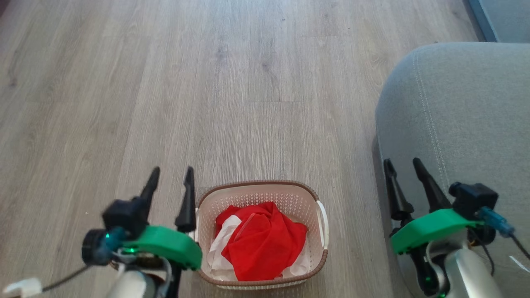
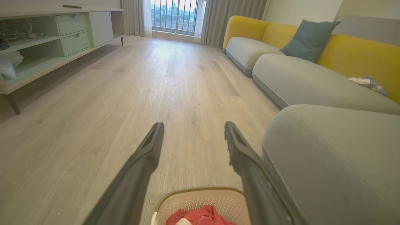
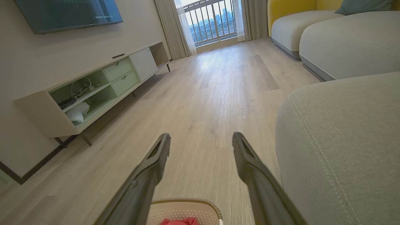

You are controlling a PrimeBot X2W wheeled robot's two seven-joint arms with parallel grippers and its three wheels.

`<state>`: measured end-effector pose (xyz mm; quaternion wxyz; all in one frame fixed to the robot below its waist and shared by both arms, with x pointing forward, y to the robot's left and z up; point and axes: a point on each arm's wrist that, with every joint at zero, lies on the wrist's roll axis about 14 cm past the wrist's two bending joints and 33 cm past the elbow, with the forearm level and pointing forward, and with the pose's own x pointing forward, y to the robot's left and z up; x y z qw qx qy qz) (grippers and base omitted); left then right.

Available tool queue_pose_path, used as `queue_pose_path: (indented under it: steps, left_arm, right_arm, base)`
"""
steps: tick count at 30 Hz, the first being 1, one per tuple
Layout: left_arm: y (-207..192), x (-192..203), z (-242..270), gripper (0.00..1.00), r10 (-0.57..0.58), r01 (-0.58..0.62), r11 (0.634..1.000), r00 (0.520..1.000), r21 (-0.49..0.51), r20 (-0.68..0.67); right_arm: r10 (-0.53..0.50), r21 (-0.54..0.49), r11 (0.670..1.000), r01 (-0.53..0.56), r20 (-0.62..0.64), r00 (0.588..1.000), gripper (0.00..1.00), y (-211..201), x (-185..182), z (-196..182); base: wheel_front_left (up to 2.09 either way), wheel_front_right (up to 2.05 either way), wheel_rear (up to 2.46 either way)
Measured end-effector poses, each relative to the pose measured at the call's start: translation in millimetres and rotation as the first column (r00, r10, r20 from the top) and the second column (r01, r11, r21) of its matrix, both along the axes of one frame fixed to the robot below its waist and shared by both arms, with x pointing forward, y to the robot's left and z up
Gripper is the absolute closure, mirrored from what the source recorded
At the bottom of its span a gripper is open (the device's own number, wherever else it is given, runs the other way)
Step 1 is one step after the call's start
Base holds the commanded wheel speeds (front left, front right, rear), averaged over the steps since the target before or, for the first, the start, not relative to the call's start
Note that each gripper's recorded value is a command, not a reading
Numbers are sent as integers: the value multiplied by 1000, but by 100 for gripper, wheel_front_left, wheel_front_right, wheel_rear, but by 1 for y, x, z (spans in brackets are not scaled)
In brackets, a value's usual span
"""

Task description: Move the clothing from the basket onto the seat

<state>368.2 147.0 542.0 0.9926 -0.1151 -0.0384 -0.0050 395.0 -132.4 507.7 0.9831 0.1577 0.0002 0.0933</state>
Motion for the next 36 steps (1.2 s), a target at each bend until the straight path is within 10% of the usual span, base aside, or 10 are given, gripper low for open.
queue_pose_path:
  steps: [36]
  left_arm:
    - [-20, -12, 49, 0, -5, -81, 949, 962, 304, 272]
  right_arm:
    - [134, -334, 940, -72, 167, 977, 0, 34, 2, 21]
  base:
    - [0, 0, 0]
